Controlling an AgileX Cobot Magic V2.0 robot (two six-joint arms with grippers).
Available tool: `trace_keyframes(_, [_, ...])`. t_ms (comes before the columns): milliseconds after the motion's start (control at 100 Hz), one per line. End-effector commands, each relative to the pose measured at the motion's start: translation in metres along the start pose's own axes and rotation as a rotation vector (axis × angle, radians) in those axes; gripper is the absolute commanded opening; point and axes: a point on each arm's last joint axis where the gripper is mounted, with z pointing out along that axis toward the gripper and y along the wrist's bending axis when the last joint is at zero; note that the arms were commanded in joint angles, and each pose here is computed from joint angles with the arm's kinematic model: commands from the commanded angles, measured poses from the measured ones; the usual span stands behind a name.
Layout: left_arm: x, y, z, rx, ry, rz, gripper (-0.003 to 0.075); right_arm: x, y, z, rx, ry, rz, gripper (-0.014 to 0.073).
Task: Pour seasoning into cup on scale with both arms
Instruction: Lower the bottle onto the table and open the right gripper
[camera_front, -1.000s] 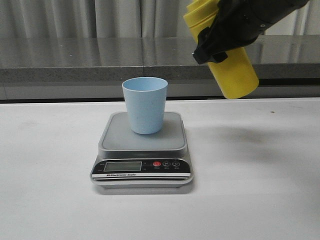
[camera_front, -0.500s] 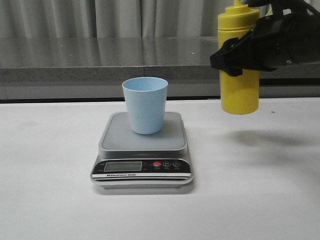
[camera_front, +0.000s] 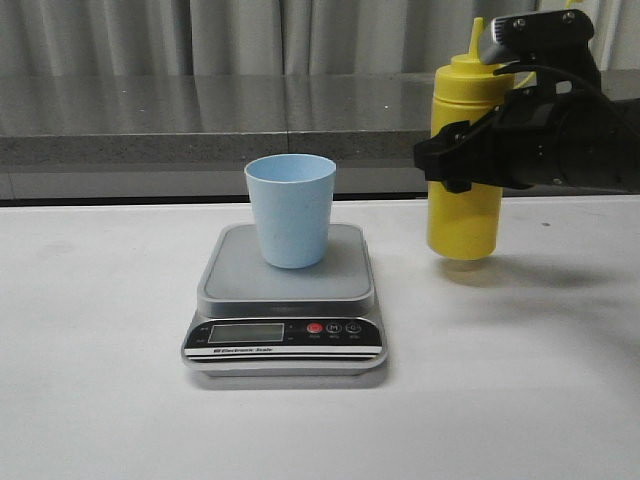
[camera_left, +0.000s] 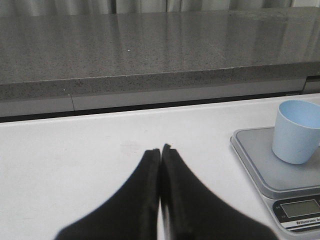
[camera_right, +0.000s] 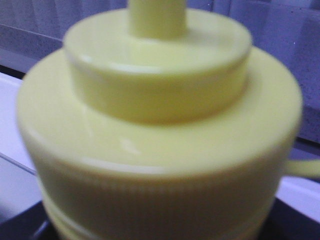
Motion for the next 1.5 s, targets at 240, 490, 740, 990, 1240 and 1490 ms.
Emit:
trace_keyframes(240, [-0.015, 0.001, -0.002, -0.016, -0.096, -0.018, -0.002, -0.015, -0.006, 0.001, 0.016, -0.127, 0.009, -0.0056])
trace_keyframes(490, [-0.015, 0.001, -0.002, -0.016, -0.096, -0.018, -0.002, -0.007, -0.007, 0.004, 0.016, -0.106, 0.014, 0.0055])
trace_keyframes(740, [-0.015, 0.001, -0.002, -0.016, -0.096, -0.018, -0.002, -0.009, -0.006, 0.003, 0.013, -0.132, 0.014, 0.0532])
trace_keyframes(990, [-0.015, 0.001, -0.002, -0.016, -0.096, -0.018, -0.002, -0.013, -0.006, 0.0, 0.016, -0.124, 0.011, 0.0584])
trace_keyframes(1240, [-0.015, 0.001, -0.002, -0.016, -0.096, -0.018, -0.002, -0.017, -0.003, -0.014, 0.017, -0.122, 0.011, 0.0584])
trace_keyframes(1490, [-0.015, 0.001, -0.002, -0.016, -0.096, -0.018, -0.002, -0.019, 0.003, -0.041, 0.013, -0.111, 0.01, 0.0581])
